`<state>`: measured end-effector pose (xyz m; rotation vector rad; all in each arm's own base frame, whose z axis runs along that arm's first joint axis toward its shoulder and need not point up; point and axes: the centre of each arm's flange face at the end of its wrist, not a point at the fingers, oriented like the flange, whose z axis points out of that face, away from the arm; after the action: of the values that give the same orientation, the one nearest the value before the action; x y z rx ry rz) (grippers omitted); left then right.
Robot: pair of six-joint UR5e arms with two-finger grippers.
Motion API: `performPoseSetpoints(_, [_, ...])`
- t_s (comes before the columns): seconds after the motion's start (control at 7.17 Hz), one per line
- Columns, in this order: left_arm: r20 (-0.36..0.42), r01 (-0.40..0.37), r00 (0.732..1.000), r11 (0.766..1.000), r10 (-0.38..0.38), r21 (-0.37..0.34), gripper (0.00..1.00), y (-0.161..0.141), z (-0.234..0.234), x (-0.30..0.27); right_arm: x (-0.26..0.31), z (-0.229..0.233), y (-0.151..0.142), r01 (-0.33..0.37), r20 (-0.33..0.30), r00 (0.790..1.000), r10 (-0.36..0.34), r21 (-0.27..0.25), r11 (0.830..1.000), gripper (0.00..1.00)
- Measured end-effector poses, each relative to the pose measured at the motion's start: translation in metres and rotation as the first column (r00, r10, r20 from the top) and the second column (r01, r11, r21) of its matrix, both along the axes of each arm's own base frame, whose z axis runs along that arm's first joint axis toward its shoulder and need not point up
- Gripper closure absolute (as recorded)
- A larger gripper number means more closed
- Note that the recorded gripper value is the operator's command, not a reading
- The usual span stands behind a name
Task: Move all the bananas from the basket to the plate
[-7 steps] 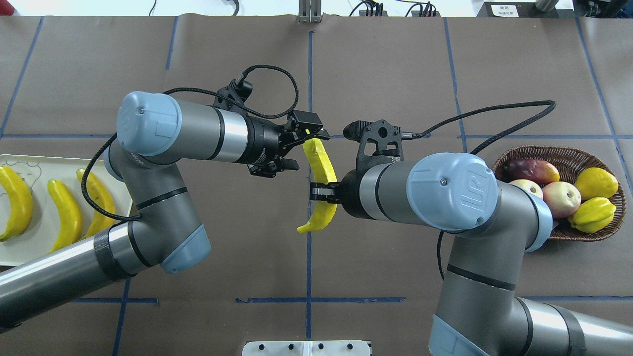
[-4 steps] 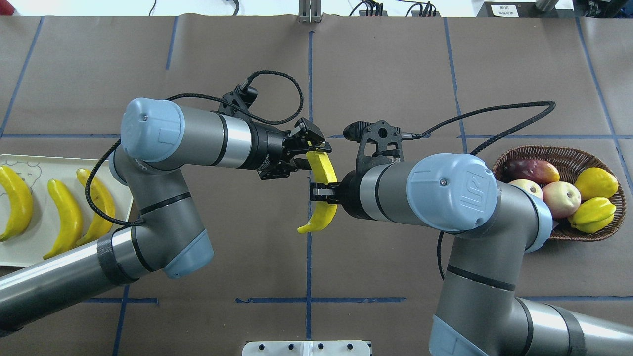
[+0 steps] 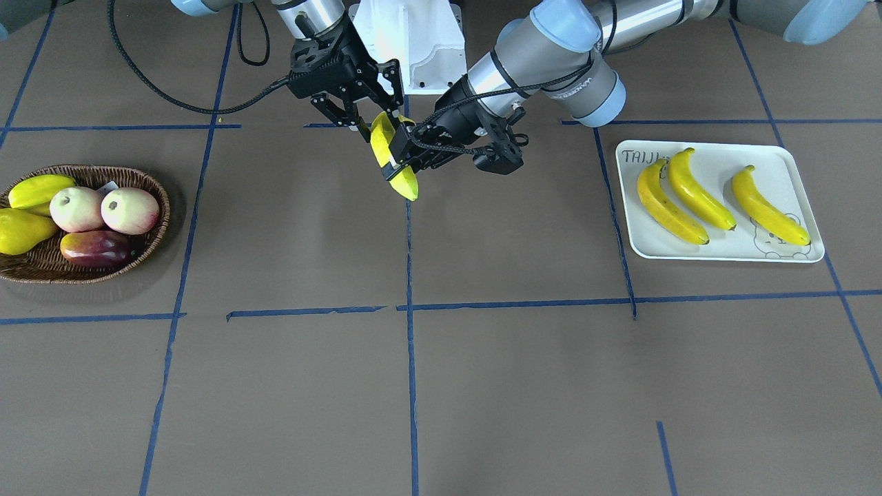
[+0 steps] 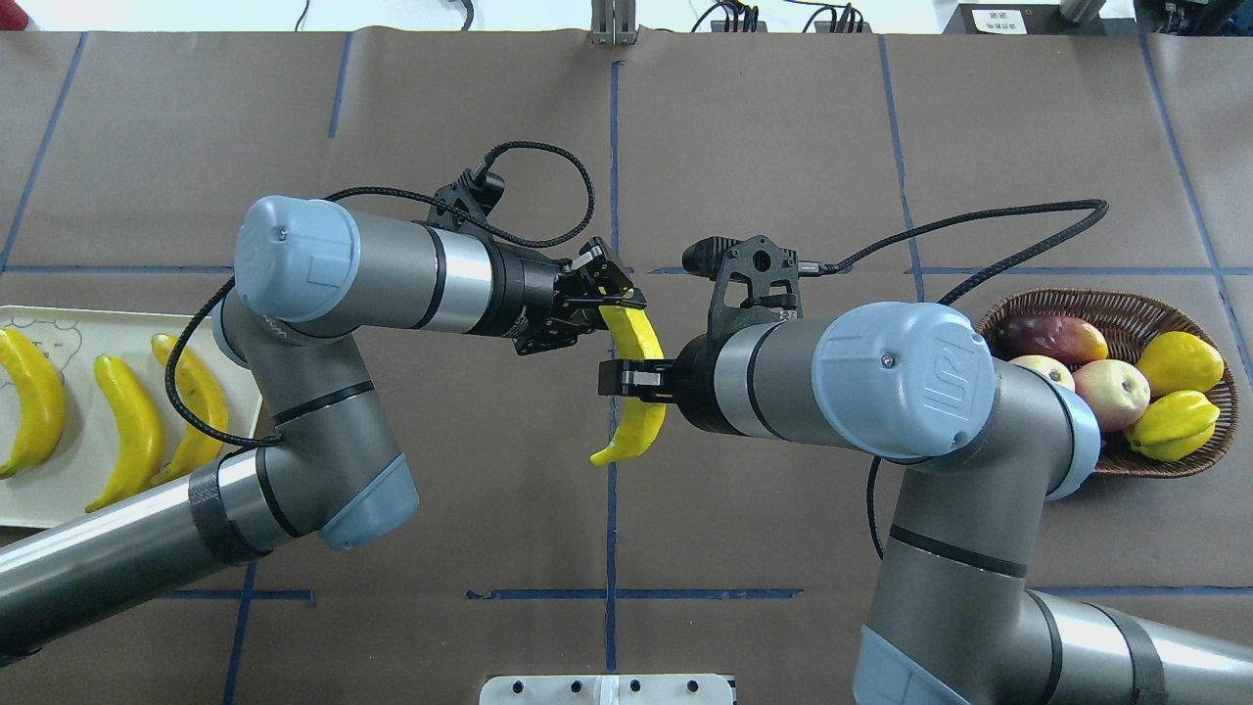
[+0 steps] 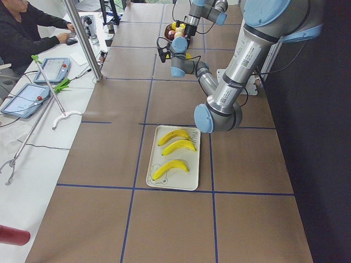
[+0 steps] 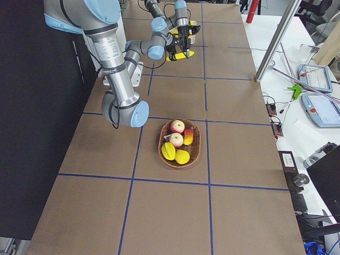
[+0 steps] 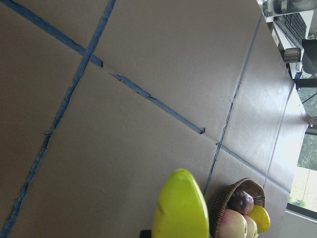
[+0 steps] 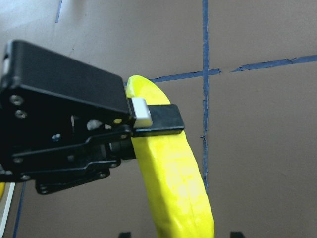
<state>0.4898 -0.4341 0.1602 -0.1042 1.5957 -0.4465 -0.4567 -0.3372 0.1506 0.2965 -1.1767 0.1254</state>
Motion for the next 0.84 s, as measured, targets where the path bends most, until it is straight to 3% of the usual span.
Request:
performPoseSetpoints(0.28, [0.040,0.010,0.999,1.000,-0.009,-0.012,1.00,-0.016,0.016,-0.013,0.019,-0.008,0.000,-0.004,0.026,1.000,0.004,0.007,1.000,0.00])
performPoseSetpoints(0.42, [0.106,-0.009,0.994,0.999,0.012,-0.031,1.00,-0.035,0.048,-0.035,0.039,-0.009,-0.003,-0.002,0.041,0.999,0.002,0.004,1.000,0.00])
performPoseSetpoints(0.7, [0.255,-0.064,0.965,0.998,0.067,-0.019,1.00,-0.078,0.148,-0.132,0.081,-0.001,-0.026,0.004,0.052,0.999,-0.003,-0.024,1.000,0.00])
performPoseSetpoints(0.84, [0.323,-0.080,0.943,0.997,0.080,-0.011,1.00,-0.078,0.215,-0.193,0.101,0.011,-0.039,0.004,0.041,0.999,-0.002,-0.045,0.999,0.00])
